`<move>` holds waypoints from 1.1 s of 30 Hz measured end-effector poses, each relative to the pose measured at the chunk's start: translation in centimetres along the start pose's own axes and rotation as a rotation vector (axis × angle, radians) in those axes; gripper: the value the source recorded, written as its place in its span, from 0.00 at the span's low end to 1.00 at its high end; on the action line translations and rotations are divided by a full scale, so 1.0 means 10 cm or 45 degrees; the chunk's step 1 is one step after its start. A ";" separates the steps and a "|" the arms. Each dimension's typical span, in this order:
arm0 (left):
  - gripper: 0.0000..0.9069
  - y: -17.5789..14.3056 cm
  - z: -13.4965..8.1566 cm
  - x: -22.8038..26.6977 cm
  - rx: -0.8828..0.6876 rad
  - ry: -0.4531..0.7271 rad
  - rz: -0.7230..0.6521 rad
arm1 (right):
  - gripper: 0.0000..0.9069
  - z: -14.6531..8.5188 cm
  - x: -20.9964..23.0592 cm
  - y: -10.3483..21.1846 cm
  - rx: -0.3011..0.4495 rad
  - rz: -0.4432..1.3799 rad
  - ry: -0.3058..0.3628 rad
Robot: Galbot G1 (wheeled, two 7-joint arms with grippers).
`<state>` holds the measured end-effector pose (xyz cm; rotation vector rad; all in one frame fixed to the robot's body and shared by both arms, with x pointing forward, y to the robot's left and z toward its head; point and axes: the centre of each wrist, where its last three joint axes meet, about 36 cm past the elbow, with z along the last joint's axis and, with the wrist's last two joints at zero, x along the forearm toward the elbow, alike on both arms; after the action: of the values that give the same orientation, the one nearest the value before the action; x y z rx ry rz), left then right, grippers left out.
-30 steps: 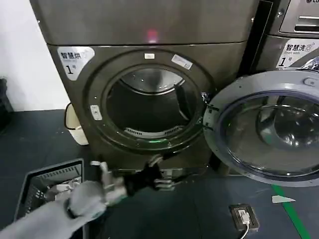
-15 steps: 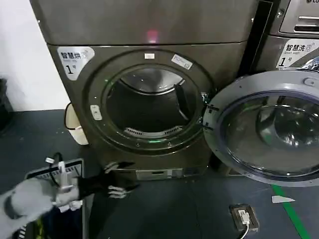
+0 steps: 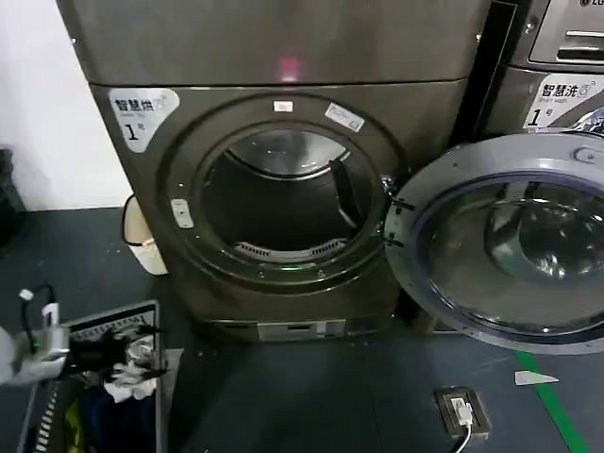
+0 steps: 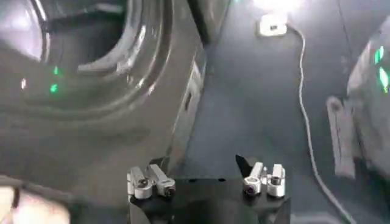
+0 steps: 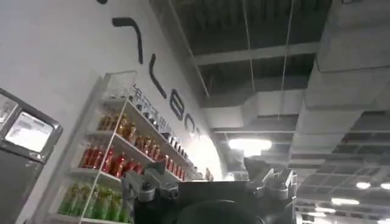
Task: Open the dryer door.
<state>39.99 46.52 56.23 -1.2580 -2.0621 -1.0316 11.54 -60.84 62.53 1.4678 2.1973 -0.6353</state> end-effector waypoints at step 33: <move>1.00 -0.22 0.76 0.56 -0.049 0.551 0.115 | 1.00 -0.07 -0.03 -0.29 -0.016 0.021 0.002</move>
<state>35.28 54.95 55.14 -1.0255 -1.6496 -1.1863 8.86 -61.70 63.66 1.4795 2.1840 -0.6141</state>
